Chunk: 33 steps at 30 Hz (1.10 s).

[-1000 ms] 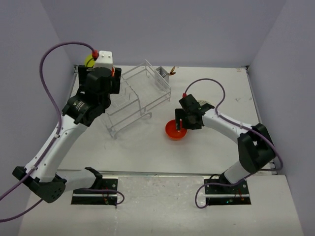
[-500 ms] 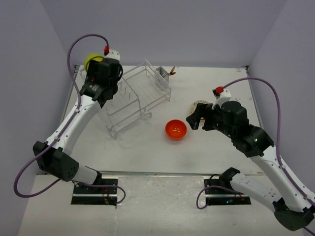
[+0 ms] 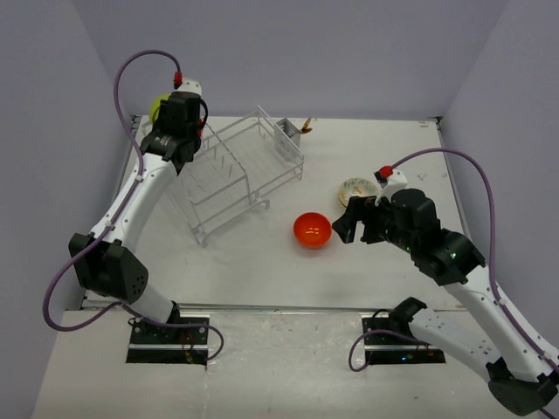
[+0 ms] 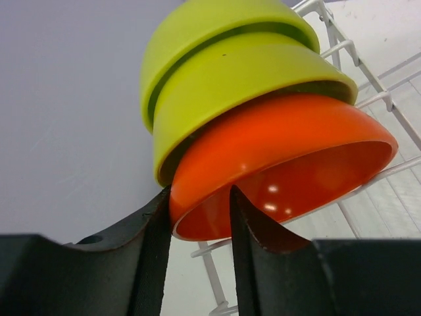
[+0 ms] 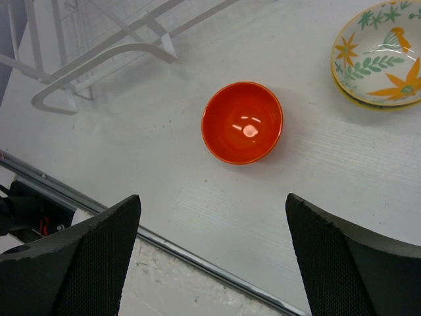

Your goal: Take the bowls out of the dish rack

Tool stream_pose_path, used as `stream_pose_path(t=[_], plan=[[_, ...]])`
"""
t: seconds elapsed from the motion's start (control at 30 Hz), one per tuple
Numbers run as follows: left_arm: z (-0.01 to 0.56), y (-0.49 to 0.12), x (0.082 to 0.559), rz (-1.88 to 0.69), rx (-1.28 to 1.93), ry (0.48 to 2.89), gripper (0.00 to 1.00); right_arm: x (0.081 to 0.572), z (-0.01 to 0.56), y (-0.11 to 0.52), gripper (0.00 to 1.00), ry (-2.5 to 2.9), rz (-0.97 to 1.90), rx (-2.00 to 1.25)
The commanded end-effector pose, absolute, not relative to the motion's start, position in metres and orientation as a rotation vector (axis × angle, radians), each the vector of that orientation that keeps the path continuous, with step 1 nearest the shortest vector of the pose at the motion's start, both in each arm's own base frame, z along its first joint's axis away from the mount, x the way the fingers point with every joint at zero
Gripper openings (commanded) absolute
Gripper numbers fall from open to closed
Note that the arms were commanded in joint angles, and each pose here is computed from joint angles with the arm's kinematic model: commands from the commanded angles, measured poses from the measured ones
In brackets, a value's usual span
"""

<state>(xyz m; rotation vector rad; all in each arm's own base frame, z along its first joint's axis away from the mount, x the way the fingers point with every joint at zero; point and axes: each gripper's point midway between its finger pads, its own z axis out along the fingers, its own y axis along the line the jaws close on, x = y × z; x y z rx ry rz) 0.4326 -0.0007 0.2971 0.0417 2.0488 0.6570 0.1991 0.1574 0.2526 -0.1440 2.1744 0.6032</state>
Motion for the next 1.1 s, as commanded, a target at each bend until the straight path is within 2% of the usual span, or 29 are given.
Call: stream_pose_path(t=[0.0, 0.17, 0.2, 0.37, 0.43, 0.7, 0.93, 1.07], plan=[[0.33, -0.007, 0.436, 0.588, 0.012, 1.943, 0.39, 0.197, 0.254, 0.161, 0.9, 2.175, 0.618, -0.184], [0.338, -0.006, 0.432, 0.584, 0.022, 1.907, 0.27, 0.197, 0.25, 0.167, 0.9, 2.192, 0.634, -0.203], [0.337, -0.006, 0.431, 0.586, 0.028, 1.907, 0.17, 0.197, 0.251, 0.168, 0.9, 2.19, 0.643, -0.206], [0.339, -0.004, 0.431, 0.596, 0.023, 1.882, 0.13, 0.196, 0.254, 0.168, 0.9, 2.186, 0.644, -0.221], [0.338, -0.004, 0.432, 0.6, 0.023, 1.885, 0.0, 0.195, 0.255, 0.167, 0.9, 2.181, 0.644, -0.22], [0.359, -0.008, 0.419, 0.551, 0.012, 1.843, 0.0, 0.195, 0.258, 0.167, 0.9, 2.165, 0.65, -0.22], [0.39, -0.019, 0.399, 0.405, 0.02, 1.771, 0.0, 0.197, 0.265, 0.172, 0.9, 2.143, 0.683, -0.225], [0.385, -0.035, 0.399, 0.308, 0.074, 1.788, 0.0, 0.198, 0.273, 0.176, 0.9, 2.12, 0.708, -0.226]])
